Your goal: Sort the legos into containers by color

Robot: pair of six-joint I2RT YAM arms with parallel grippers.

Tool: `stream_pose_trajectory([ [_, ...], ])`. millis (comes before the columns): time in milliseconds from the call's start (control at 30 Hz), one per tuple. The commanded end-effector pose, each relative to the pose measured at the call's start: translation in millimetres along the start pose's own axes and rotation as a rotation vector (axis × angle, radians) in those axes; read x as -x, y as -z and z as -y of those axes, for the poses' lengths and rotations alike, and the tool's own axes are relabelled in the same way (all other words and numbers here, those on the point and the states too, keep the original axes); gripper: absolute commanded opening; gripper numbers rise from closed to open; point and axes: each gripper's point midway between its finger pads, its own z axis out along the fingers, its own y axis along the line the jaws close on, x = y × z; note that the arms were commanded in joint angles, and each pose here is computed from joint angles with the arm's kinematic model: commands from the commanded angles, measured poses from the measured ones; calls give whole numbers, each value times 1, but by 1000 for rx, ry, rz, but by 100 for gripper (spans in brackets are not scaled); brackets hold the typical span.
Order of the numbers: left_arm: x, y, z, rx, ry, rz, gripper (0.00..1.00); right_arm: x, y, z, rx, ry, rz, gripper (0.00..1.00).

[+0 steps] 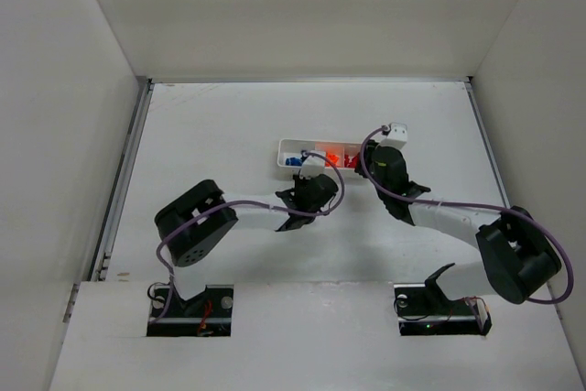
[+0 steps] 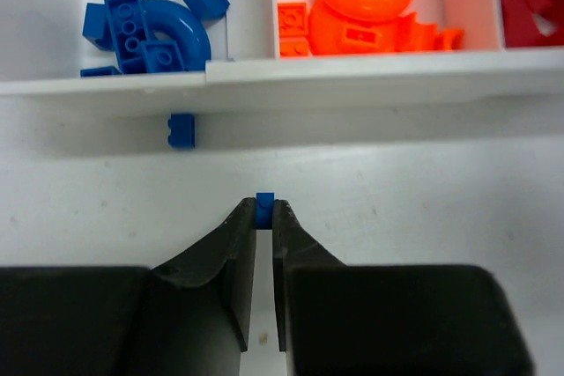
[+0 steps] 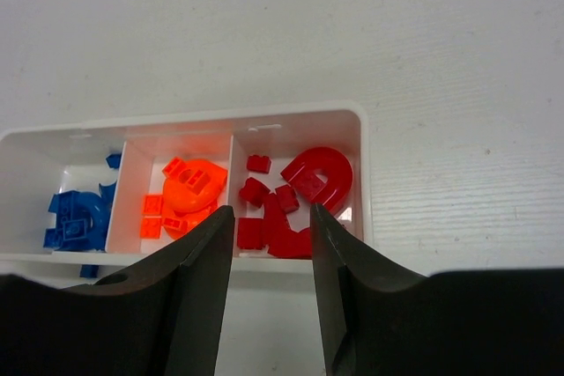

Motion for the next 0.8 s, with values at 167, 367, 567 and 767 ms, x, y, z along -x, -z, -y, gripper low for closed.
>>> stream_pose_trajectory([
  [167,88,45,-8,-60,86,170,5,17,6,-9,41,-45,59,45],
  [367,123,20,-27,2,117,207,7,13,4,-9,38,-40,48,45],
  [567,131,-14,-38,15,136,182,24,13,4,-9,41,-40,48,45],
  [767,122,10,-41,-18,135,194,29,12,4,-9,40,-37,46,45],
])
